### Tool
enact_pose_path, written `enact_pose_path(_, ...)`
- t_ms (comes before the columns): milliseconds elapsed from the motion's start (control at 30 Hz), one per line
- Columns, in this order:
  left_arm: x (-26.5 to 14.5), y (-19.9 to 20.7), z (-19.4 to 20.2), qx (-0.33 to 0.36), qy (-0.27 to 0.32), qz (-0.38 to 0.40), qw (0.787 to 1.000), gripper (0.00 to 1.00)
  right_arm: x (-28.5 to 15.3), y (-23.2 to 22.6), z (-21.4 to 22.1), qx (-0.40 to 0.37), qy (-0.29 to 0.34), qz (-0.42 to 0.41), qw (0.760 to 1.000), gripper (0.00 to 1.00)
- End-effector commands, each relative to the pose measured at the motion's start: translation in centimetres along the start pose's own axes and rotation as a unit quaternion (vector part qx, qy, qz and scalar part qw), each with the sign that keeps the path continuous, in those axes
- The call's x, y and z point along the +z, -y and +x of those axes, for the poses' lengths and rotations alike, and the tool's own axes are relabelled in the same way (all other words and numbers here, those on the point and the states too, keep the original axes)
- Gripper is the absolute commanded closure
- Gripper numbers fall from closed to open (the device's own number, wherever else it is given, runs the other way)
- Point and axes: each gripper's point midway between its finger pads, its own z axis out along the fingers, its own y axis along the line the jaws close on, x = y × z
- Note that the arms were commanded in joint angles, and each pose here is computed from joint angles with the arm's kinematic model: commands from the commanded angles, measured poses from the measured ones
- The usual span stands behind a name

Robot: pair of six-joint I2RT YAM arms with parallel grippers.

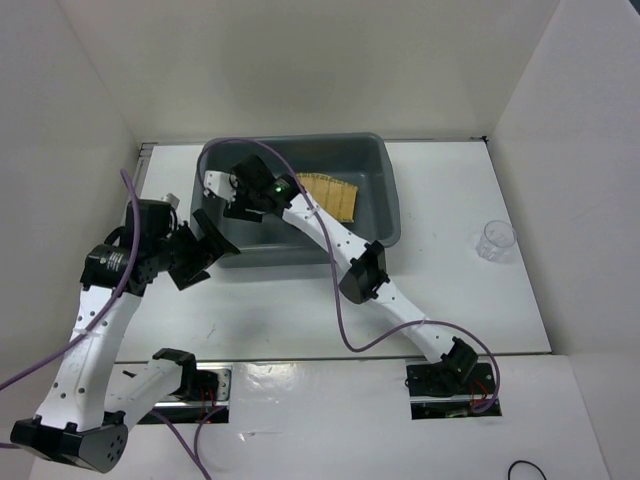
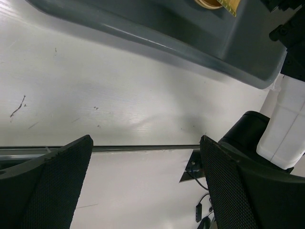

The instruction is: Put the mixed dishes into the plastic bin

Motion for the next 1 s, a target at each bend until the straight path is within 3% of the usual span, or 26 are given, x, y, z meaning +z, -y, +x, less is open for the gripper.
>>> enact_pose_path(0, 0.0, 1.1, -0.4, -0.001, 0.004, 0.029, 1.000, 0.01, -5.7, 8.4, -4.4, 0.045, 0.075, 0.119, 0.989, 0.10)
enact_pose_path(67, -0.4, 1.3, -1.1, 0.006, 0.022, 0.026, 0.999, 0.01, -11.8, 13.8, -6.4, 0.118, 0.128, 0.184, 0.968, 0.04)
enact_pose_path(167, -0.8, 0.9, -2.0, 0.012, 0.047, 0.009, 0.999, 0.01, -20.4, 20.9, -4.1, 0.202, 0.124, 0.293, 0.926, 0.02)
enact_pose_path(200, -1.3, 0.6, -2.1, 0.012, 0.056, 0.003, 0.998, 0.01, -23.2, 23.5, -0.4, 0.230, 0.064, 0.375, 0.896, 0.02)
enact_pose_path(267, -1.4, -0.3, -2.2, 0.027, 0.052, -0.026, 0.998, 0.01, -27.0, 25.4, 3.4, 0.242, 0.005, 0.427, 0.871, 0.02)
enact_pose_path(300, -1.2, -1.1, -2.5, 0.045, 0.052, -0.049, 0.996, 0.01, -28.3, 25.3, 5.9, 0.243, -0.039, 0.427, 0.870, 0.02)
enact_pose_path(367, -0.2, -2.7, -2.3, 0.057, 0.030, -0.091, 0.994, 0.01, -32.0, 27.0, 10.8, 0.270, -0.063, 0.418, 0.865, 0.02)
enact_pose_path(400, 0.1, -3.2, -2.2, 0.071, 0.025, -0.101, 0.992, 0.01, -32.3, 26.1, 14.1, 0.286, -0.113, 0.402, 0.862, 0.02)
enact_pose_path(433, 0.9, -4.0, -2.0, 0.076, 0.016, -0.114, 0.990, 0.01, -33.6, 26.2, 18.5, 0.332, -0.149, 0.413, 0.835, 0.02)
enact_pose_path(500, 1.7, -4.2, -1.6, 0.085, 0.007, -0.108, 0.991, 0.01, -32.7, 24.1, 24.1, 0.361, -0.230, 0.372, 0.824, 0.02)
enact_pose_path(533, 2.5, -4.4, -1.4, 0.088, -0.006, -0.110, 0.990, 0.01, -33.5, 23.2, 27.7, 0.347, -0.319, 0.393, 0.789, 0.02)
enact_pose_path(567, 2.8, -4.1, -1.5, 0.089, -0.004, -0.100, 0.991, 0.01, -34.9, 24.2, 30.3, 0.369, -0.318, 0.400, 0.777, 0.02)
enact_pose_path(700, 4.4, -3.2, -1.7, 0.091, -0.026, -0.086, 0.992, 0.01, -37.4, 24.6, 34.9, 0.406, -0.317, 0.381, 0.768, 0.02)
enact_pose_path(767, 4.7, -3.1, -2.0, 0.095, -0.029, -0.088, 0.991, 0.01, -36.8, 22.4, 37.9, 0.424, -0.356, 0.342, 0.760, 0.02)
enact_pose_path(967, 5.8, -3.2, -1.6, 0.084, -0.036, -0.082, 0.992, 0.01, -39.2, 19.4, 36.2, 0.459, -0.316, 0.277, 0.783, 0.02)
